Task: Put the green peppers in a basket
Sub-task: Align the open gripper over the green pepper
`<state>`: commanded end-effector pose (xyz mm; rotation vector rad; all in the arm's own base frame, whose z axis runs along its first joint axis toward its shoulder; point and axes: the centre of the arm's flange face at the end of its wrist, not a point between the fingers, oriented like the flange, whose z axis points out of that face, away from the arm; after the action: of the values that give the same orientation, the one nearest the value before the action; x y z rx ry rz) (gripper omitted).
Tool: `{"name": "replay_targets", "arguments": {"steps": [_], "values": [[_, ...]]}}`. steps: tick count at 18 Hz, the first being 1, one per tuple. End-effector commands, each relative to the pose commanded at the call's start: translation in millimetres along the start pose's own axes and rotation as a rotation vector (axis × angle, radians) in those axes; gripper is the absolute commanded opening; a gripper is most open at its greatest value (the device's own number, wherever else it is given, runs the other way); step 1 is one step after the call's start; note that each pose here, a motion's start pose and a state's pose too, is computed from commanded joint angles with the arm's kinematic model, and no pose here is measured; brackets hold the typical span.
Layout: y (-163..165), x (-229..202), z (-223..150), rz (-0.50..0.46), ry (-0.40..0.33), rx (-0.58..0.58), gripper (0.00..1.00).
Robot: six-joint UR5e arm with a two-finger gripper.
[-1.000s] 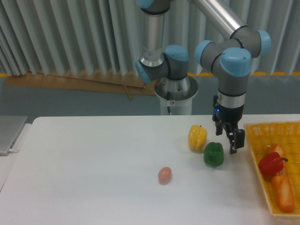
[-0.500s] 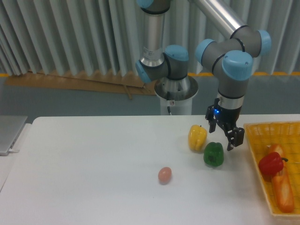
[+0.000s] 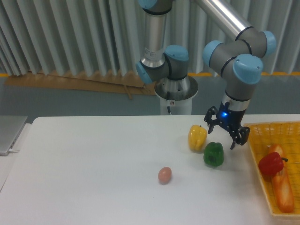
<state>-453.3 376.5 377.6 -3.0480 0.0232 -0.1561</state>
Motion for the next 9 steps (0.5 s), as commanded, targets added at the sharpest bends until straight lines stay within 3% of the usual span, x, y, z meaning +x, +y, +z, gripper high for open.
{"name": "replay_targets", "arguments": {"steps": [5, 9], "values": [[12.6, -8.3, 10.5, -0.071, 0.028, -0.005, 1.0], [8.2, -2.7, 17.9, -0.06, 0.034, -0.017, 1.0]]}}
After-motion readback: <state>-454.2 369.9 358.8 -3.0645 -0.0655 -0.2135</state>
